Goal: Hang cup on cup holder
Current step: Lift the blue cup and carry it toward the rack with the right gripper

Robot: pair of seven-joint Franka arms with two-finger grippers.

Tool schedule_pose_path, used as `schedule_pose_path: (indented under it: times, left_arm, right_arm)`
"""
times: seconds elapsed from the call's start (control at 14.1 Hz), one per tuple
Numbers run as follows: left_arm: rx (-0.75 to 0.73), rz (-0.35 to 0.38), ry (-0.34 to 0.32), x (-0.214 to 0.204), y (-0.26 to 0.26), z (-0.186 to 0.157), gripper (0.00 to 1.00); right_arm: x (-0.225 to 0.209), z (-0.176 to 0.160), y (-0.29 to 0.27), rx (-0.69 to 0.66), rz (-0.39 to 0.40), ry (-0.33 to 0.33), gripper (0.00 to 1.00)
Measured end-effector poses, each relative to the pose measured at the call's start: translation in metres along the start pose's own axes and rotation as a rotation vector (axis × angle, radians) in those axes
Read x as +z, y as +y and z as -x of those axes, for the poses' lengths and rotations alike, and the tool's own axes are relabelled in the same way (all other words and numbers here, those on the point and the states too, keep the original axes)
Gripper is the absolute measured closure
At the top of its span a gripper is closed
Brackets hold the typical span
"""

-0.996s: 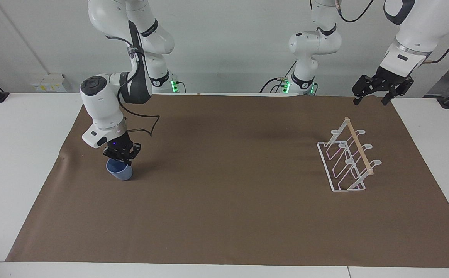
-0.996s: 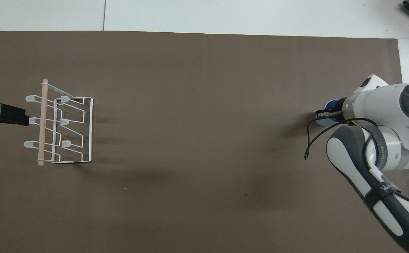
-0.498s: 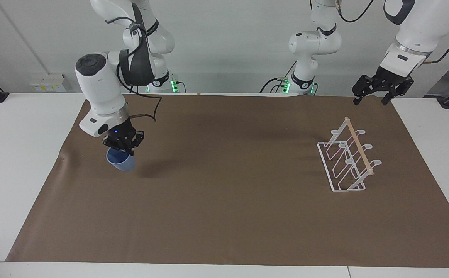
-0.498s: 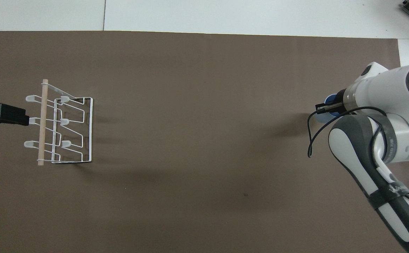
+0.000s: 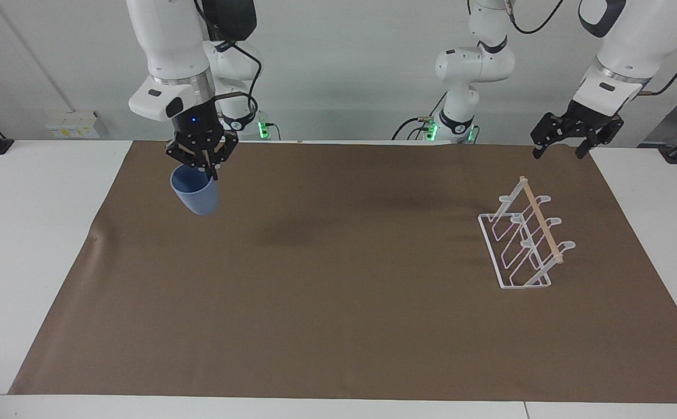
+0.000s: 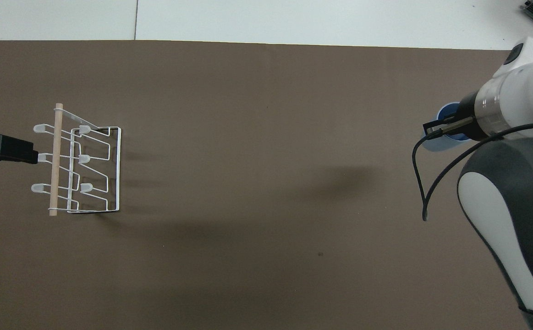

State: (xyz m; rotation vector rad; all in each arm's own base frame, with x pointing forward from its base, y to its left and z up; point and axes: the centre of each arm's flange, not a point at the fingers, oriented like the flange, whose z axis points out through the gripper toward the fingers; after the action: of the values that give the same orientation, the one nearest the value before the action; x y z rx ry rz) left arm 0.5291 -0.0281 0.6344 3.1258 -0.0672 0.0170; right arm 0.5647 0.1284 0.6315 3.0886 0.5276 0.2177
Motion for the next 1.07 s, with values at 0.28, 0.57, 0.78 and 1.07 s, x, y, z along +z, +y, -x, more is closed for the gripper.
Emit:
schedule_pose_path:
  times: [0.28,0.57,0.78,1.07]
  left_arm:
    - [0.0,0.0,0.0,0.0,0.0,0.0,0.0]
    - [0.001,0.0,0.0,0.0,0.001,0.0,0.0]
    - [-0.007,0.007,-0.006,0.001,0.001,0.001,0.0]
    - [-0.215,0.148,-0.068,0.015,0.017,0.012,0.0]
  right_arm:
    - [0.015,0.001,-0.028,0.014,-0.188,-0.018,0.95]
    - [0.038,0.003,-0.049,0.1,-0.382,-0.042,0.95]
    - [0.052,-0.005,-0.101,0.231,-0.478,0.005,0.95]
    - [0.061,-0.008,-0.175,0.409,-0.594,0.053,0.95]
